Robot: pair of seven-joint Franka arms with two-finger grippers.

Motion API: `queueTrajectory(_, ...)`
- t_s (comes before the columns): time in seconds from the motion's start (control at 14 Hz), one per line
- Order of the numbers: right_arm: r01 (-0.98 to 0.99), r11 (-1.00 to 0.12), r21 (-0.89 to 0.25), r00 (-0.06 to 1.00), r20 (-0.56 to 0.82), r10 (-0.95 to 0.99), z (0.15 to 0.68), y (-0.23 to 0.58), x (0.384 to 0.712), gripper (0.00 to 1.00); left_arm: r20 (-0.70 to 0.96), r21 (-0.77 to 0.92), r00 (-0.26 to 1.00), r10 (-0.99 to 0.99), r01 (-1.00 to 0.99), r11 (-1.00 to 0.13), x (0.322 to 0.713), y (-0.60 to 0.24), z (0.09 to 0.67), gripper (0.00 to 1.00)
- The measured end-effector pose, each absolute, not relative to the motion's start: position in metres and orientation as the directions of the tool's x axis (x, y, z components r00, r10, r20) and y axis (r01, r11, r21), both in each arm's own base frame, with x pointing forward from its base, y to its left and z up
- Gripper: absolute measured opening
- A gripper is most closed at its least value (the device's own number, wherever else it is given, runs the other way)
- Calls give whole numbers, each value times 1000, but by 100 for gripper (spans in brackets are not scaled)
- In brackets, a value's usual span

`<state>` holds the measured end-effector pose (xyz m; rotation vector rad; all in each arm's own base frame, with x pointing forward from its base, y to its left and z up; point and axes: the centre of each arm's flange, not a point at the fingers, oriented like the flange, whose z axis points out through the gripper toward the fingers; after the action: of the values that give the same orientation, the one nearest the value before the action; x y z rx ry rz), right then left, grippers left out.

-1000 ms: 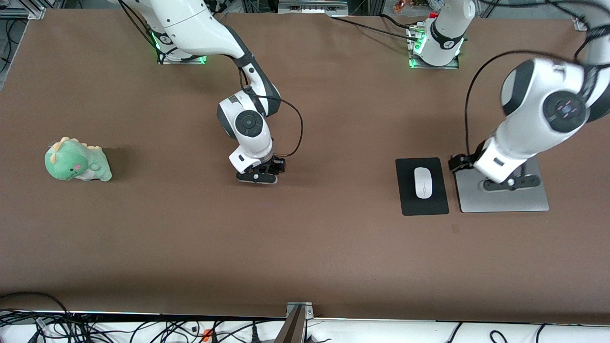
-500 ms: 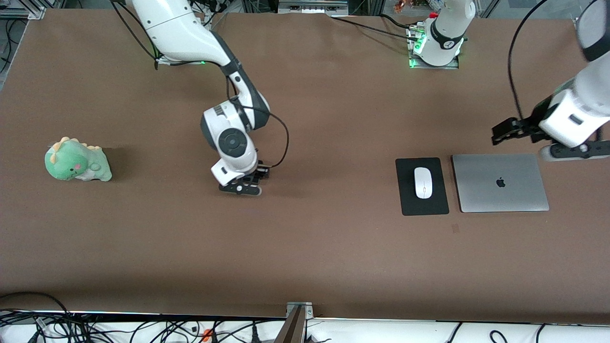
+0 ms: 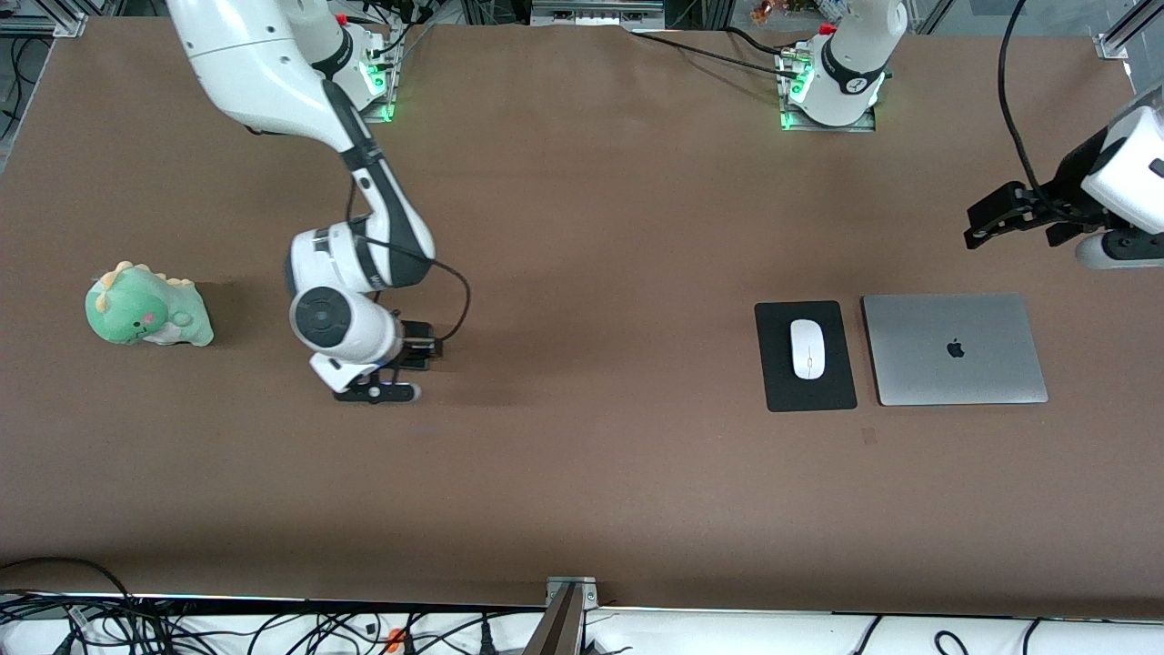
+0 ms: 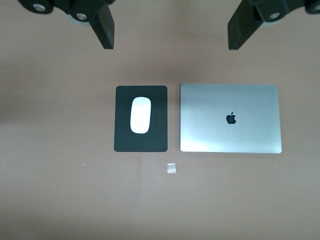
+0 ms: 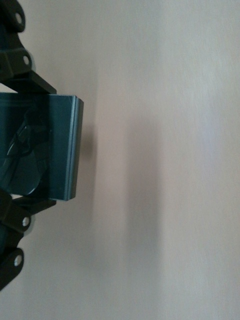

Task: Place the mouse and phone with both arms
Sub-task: 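Carry the phone toward the plush while the left gripper withdraws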

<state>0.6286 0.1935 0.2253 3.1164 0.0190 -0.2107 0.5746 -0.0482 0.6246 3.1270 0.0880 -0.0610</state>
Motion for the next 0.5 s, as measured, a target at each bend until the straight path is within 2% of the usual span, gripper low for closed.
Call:
queueTrajectory(0.29,50,-999,-7,992,-114,51,239,94,625,82,-41,12,998,50,50,-999,574,-52,624,100)
queueTrajectory(0.5,39,-999,-14,996,-79,40,226,9,610,82,-40,10,999,35,35,-999,574,-59,625,100)
